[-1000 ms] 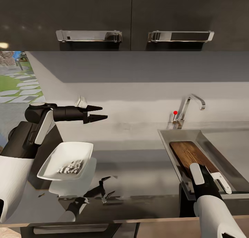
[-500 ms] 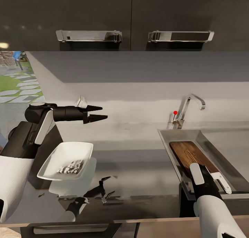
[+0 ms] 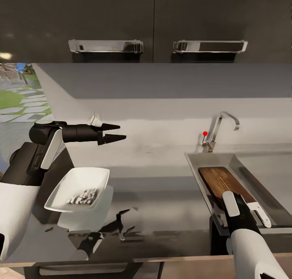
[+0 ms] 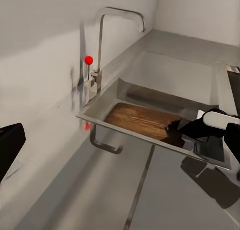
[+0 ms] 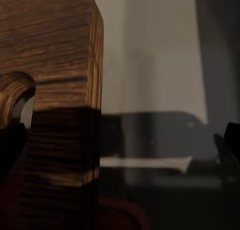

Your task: In the kitchen, take the Vidalia onion out of the sink, dice it on the chopping board with the paring knife, put the diced onion into the bowl on the countertop, then place both the paring knife and the chopping board into the sink.

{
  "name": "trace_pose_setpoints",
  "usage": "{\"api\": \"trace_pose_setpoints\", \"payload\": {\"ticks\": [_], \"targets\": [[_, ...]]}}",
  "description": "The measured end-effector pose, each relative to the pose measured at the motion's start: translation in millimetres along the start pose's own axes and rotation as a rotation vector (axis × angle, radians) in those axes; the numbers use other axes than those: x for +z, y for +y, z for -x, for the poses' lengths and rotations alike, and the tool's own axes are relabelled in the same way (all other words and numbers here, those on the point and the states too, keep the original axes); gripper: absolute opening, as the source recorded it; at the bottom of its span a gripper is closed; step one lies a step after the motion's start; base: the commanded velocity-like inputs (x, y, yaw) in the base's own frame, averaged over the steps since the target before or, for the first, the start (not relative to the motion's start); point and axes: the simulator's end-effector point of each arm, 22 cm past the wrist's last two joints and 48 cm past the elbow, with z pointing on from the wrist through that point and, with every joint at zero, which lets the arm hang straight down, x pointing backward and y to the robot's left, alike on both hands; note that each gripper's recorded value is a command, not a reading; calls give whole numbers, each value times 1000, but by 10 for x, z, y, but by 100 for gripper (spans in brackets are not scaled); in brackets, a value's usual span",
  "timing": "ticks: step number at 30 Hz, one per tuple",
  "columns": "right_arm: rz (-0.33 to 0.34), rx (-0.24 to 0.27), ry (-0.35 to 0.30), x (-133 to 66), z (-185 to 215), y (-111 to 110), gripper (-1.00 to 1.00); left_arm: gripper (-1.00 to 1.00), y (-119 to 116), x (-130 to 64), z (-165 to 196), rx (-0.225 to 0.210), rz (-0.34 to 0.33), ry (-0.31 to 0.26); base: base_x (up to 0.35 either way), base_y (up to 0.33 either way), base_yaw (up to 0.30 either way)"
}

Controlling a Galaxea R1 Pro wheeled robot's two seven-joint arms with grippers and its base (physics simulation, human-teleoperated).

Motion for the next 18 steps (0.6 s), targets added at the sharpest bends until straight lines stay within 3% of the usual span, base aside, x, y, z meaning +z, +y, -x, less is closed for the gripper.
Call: {"api": "trace_pose_setpoints", "payload": {"ticks": [18], "targets": [[61, -3, -20, -147, 100, 174, 100, 100, -101, -61, 145, 26, 3, -11, 0, 0, 0]]}}
